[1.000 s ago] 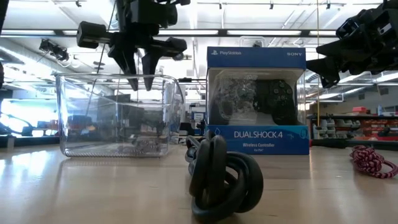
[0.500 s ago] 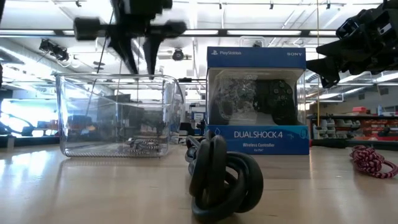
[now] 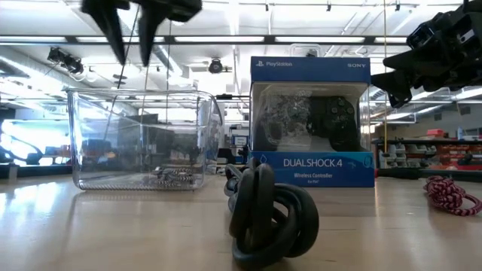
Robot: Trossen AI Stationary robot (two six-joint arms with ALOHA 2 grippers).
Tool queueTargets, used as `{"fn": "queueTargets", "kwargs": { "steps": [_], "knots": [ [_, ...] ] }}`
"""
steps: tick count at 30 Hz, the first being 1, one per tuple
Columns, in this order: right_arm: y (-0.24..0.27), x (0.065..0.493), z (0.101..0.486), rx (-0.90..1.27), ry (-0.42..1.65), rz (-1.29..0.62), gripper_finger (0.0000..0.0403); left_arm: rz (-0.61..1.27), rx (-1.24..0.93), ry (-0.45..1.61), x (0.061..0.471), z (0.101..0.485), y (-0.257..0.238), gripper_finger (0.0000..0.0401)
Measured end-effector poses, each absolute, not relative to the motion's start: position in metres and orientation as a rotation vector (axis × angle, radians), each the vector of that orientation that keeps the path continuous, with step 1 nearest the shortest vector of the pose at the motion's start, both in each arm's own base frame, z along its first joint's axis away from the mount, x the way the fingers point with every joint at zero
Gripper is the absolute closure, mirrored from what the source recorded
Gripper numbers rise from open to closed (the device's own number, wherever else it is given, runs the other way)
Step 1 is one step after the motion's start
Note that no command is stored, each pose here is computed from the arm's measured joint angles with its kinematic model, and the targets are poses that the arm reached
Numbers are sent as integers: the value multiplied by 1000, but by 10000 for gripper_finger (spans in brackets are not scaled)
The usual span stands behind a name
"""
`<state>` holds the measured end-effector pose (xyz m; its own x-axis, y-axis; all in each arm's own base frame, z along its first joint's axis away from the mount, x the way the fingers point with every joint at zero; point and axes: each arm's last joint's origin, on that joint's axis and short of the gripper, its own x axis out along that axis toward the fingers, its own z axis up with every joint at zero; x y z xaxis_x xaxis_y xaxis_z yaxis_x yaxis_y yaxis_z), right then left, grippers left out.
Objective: Pick and place USB-C Cables
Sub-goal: Put the bottom left black left charger cable into the transparent bin
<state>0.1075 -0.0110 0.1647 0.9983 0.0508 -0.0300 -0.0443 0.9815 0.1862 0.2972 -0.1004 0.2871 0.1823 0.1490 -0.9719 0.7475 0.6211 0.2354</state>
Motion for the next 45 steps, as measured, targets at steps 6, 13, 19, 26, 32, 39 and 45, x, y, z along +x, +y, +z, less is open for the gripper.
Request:
{"fn": "queueTargets", "kwargs": {
  "steps": [6, 13, 19, 26, 32, 39, 45],
  "knots": [
    [-11, 107, 163, 191, 49, 47, 174, -503, 779, 1360, 281, 287, -134, 275],
    [-11, 107, 163, 191, 48, 46, 174, -483, 718, 1320, 263, 287, -172, 275],
    [-11, 107, 163, 197, 48, 46, 174, -515, 708, 1261, 255, 279, -203, 275],
    [-11, 107, 163, 219, 51, 45, 174, -563, 675, 1351, 245, 249, -220, 275],
    [-11, 107, 163, 219, 50, 40, 174, -604, 625, 1381, 235, 227, -226, 275],
    [-11, 107, 163, 242, 51, 40, 174, -683, 561, 1371, 229, 196, -228, 275],
    [-11, 107, 163, 240, 51, 40, 174, -691, 551, 1411, 221, 176, -222, 275]
  ]
}}
